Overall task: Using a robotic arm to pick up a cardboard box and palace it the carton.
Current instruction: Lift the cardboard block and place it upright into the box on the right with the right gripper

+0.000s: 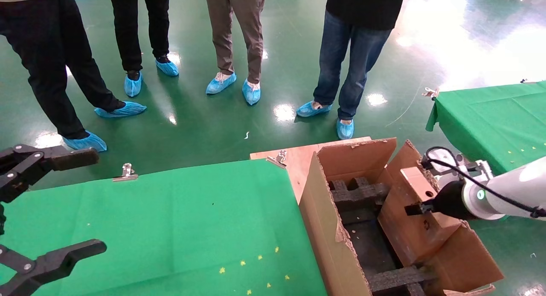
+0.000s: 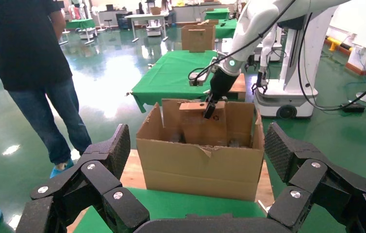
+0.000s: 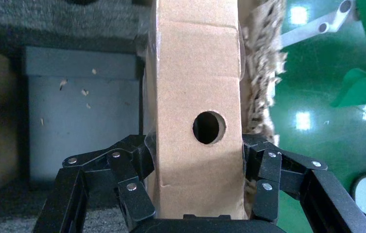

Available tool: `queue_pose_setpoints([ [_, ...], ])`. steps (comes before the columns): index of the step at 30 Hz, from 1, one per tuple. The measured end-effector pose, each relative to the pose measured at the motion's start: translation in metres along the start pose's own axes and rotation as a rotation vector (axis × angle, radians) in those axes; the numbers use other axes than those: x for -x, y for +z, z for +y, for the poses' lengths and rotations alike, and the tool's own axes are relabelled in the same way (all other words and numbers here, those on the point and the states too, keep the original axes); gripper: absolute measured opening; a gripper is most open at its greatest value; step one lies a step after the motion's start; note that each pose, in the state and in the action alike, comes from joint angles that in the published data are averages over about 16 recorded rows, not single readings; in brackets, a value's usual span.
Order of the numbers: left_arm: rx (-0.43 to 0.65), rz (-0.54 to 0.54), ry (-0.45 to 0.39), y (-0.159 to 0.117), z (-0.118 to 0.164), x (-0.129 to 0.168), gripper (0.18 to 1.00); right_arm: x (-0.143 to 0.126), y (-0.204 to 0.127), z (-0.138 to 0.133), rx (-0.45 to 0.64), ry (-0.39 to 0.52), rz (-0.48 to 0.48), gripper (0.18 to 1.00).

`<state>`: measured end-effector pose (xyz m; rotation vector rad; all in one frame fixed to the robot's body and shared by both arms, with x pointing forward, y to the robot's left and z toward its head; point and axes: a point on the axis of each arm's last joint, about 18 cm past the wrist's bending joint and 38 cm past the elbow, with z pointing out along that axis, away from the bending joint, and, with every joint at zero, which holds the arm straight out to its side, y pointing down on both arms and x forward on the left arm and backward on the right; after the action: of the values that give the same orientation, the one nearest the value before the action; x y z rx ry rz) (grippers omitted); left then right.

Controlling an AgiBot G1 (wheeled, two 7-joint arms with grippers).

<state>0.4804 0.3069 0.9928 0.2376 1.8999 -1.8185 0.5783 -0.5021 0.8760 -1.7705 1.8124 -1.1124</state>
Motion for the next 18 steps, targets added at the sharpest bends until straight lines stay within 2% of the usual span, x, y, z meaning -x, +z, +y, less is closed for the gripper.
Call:
queue_pose_setpoints([
  [18, 0.000, 0.000, 0.000, 0.000, 0.000, 0.000, 1.001, 0.017, 0.028, 0.029, 0.045, -0.018, 0.008, 0.305],
])
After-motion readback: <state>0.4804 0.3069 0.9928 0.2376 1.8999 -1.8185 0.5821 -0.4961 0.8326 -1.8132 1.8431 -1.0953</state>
